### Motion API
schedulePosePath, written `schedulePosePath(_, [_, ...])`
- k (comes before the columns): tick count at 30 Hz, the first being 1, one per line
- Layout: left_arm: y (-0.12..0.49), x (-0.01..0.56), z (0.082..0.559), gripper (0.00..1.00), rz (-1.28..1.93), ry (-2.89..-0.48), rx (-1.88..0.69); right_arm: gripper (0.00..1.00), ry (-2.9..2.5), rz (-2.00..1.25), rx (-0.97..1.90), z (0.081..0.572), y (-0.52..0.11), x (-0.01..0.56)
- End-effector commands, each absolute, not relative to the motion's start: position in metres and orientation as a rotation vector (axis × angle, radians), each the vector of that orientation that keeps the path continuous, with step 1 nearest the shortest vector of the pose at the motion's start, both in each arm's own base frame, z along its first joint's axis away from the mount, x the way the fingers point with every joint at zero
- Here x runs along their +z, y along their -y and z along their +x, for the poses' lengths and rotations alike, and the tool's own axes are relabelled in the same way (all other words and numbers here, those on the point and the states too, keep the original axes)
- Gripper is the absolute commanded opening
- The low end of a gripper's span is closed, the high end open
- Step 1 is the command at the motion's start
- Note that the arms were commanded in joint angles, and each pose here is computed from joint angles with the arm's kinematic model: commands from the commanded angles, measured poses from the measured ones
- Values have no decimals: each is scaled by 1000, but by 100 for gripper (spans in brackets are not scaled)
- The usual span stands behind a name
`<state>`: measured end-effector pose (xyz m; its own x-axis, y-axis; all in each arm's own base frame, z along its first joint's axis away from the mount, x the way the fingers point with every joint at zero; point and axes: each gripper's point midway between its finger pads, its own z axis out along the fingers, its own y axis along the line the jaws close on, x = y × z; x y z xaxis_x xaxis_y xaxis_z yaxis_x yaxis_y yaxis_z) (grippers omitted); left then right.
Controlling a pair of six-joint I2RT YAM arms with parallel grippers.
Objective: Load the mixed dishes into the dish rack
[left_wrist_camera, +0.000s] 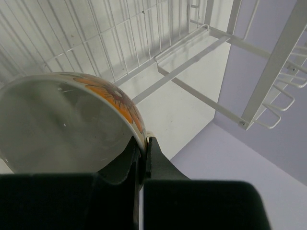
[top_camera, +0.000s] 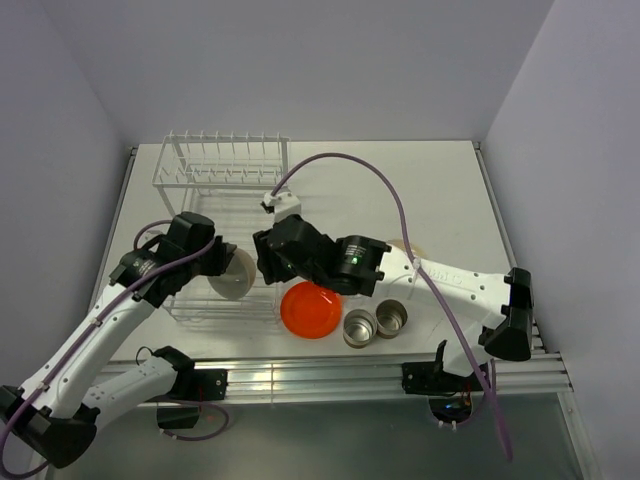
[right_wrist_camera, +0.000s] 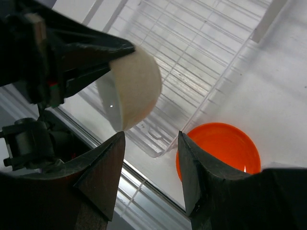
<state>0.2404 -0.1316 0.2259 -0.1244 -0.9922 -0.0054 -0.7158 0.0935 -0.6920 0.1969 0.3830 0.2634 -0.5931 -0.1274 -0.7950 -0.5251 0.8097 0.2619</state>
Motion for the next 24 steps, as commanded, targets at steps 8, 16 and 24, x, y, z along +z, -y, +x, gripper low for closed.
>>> schedulePosePath(8, [131,259,246,0,-1778,-1763,-854,54,-2015,-477,668,186,-400,296])
schedulePosePath(16, [136,277,247,0,-1769,-1763,-894,52,-2021,-473,591,187,-414,291])
schedulePosePath(24, [148,277,249,0,-1737,-1802,-960,53,-2052,-466,533,187,-417,274])
